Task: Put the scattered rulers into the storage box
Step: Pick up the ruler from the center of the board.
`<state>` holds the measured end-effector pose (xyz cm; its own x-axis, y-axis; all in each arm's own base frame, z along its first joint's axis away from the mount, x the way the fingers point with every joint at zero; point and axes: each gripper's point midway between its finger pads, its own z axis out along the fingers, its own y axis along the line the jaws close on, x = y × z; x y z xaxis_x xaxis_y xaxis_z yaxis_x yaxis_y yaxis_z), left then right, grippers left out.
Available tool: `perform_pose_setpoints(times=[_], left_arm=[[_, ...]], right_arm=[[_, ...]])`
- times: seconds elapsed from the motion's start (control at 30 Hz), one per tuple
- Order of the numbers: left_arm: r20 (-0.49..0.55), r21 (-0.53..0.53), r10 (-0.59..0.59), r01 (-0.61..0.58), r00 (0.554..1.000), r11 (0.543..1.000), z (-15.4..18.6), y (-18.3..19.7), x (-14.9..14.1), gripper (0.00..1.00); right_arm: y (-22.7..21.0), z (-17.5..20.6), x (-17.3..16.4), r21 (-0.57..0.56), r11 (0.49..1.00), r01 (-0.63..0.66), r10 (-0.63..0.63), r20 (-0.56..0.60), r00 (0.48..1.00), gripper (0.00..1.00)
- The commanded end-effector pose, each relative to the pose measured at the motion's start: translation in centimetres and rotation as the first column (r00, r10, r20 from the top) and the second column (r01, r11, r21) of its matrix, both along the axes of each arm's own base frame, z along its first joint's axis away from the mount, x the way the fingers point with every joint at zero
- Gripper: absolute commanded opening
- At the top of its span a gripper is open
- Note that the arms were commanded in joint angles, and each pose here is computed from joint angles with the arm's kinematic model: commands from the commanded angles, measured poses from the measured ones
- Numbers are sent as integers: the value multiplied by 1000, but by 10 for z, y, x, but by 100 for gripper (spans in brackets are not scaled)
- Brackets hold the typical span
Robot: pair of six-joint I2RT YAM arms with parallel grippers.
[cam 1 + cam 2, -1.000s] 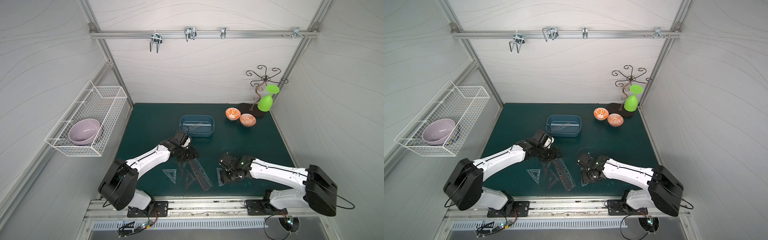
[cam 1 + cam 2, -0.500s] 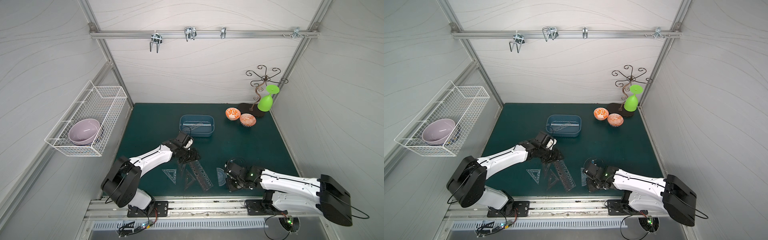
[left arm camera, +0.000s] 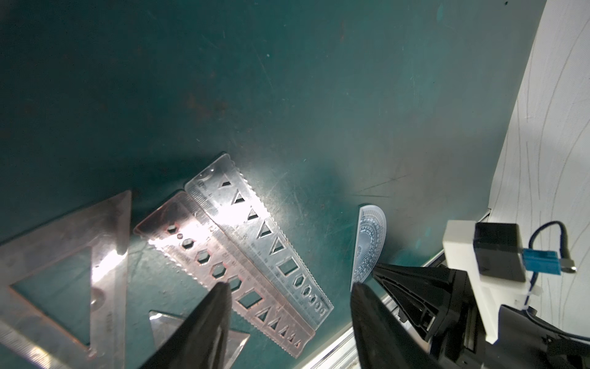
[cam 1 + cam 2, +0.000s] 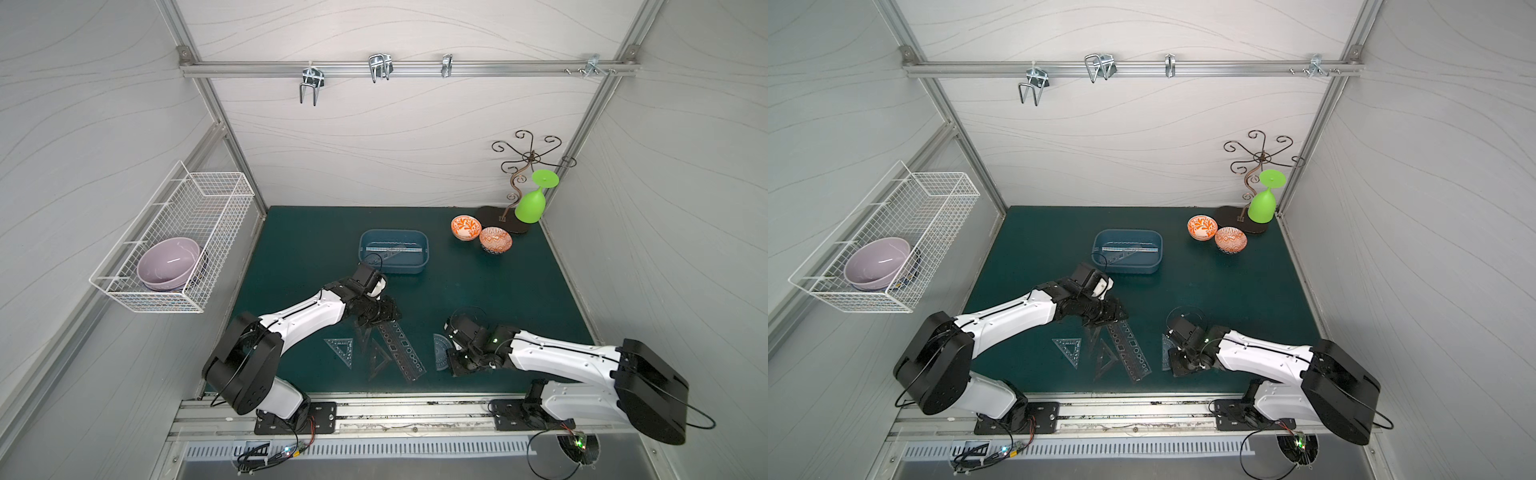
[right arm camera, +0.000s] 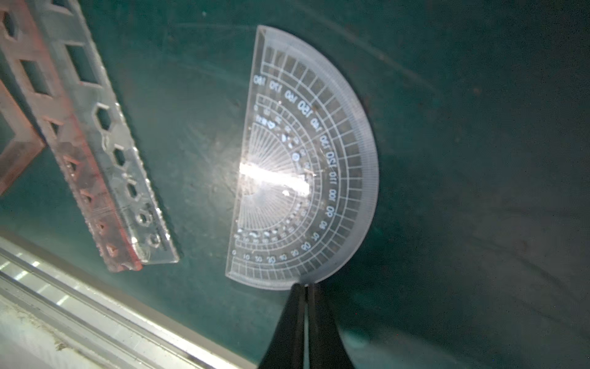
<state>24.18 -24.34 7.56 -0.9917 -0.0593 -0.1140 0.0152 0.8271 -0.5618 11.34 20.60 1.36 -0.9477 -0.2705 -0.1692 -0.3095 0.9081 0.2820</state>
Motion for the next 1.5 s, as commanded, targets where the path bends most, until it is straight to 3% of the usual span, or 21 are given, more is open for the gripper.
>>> perform_pose_setpoints(times=[0.0,1.07,1.2,1.47], left_arm=[[23,-2,-12,12,1000,1000,5,-4,5,64],[20,3,-13,13,1000,1000,-1,-5,7,63],[14,-4,-16,16,1000,1000,0,-7,8,63],[25,-75,-35,37,999,996,8,-19,9,62]], right_arm=[[3,-12,21,-6,1000,1,-1,63,998,11],[15,3,103,14,1000,11,-13,149,989,11],[13,16,113,58,998,33,-42,173,984,13],[28,26,121,293,951,102,-135,96,986,25]])
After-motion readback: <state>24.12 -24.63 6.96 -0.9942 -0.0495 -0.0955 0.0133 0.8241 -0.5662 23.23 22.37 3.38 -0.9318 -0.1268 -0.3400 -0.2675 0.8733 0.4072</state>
